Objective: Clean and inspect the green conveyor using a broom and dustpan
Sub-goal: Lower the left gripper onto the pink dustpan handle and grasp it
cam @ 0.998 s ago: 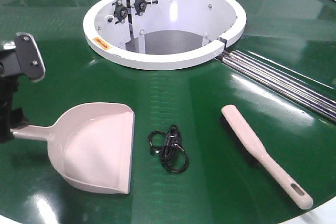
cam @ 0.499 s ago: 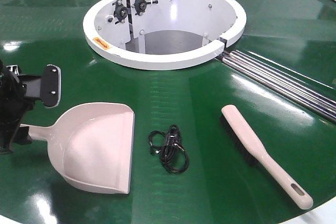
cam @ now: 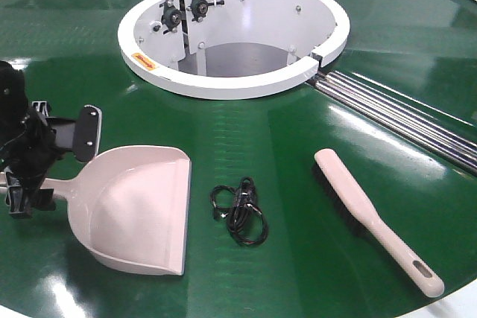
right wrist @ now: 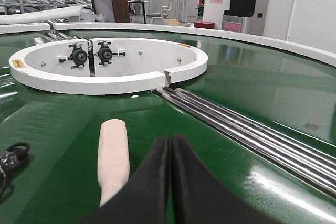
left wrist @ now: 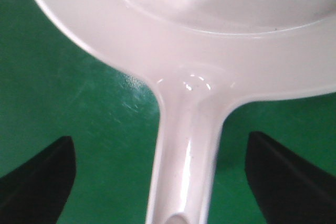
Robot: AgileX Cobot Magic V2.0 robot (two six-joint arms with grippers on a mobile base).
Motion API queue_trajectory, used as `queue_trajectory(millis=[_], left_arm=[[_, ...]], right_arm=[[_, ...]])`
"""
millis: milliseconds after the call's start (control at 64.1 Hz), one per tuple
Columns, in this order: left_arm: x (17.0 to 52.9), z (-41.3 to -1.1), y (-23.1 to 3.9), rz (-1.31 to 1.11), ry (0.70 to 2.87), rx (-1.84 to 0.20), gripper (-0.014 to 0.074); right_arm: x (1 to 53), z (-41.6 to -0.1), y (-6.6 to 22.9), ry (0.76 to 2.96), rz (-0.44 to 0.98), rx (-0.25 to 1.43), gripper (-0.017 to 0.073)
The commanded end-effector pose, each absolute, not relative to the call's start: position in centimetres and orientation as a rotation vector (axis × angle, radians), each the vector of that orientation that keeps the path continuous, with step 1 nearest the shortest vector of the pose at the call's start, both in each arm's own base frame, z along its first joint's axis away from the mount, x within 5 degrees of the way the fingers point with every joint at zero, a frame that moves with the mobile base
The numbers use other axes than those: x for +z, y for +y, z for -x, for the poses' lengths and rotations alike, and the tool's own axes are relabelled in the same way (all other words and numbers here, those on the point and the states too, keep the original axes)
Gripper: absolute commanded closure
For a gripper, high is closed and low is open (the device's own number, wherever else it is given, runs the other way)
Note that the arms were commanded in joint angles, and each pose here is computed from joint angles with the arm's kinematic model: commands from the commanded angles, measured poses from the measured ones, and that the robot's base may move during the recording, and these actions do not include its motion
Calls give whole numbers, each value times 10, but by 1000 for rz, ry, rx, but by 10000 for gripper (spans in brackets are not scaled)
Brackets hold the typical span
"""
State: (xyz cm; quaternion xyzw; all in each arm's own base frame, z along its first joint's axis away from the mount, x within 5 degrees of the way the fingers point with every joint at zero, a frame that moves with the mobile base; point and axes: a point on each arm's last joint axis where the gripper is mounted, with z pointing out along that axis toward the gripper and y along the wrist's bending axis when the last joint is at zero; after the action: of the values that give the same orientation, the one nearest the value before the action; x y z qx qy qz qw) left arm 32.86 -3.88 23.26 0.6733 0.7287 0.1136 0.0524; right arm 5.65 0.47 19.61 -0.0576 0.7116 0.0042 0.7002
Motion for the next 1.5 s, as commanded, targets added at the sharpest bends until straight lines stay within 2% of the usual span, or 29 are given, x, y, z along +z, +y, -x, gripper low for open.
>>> queue_trajectory(millis=[0,218,452,608,795,1123,1295,1482], left_arm=[[246,-334,-40,-2045,2136,402,-18],[231,-340,-41,-2149,2090,382,-5],[218,-343,-41,-2184,2113,351,123],[215,-343,-40,-2196,2122,344,312],[225,-336,-39,-2202,2137,336,597],[247,-325,-38,-2155,2137,357,601],[247,-323,-51,-2192,2106,346,601],[248,-334,-63,-2031,2253,368,601]], right_arm=[[202,-56,5,1506,128,11,568],[202,-56,5,1506,128,11,568],[202,-56,5,1506,128,11,568],[202,-56,5,1507,127,11,568],[202,-56,5,1507,127,11,568],[202,-56,5,1507,127,11,568],[202,-56,5,1507,127,11,568],[202,-56,5,1507,127,11,568]])
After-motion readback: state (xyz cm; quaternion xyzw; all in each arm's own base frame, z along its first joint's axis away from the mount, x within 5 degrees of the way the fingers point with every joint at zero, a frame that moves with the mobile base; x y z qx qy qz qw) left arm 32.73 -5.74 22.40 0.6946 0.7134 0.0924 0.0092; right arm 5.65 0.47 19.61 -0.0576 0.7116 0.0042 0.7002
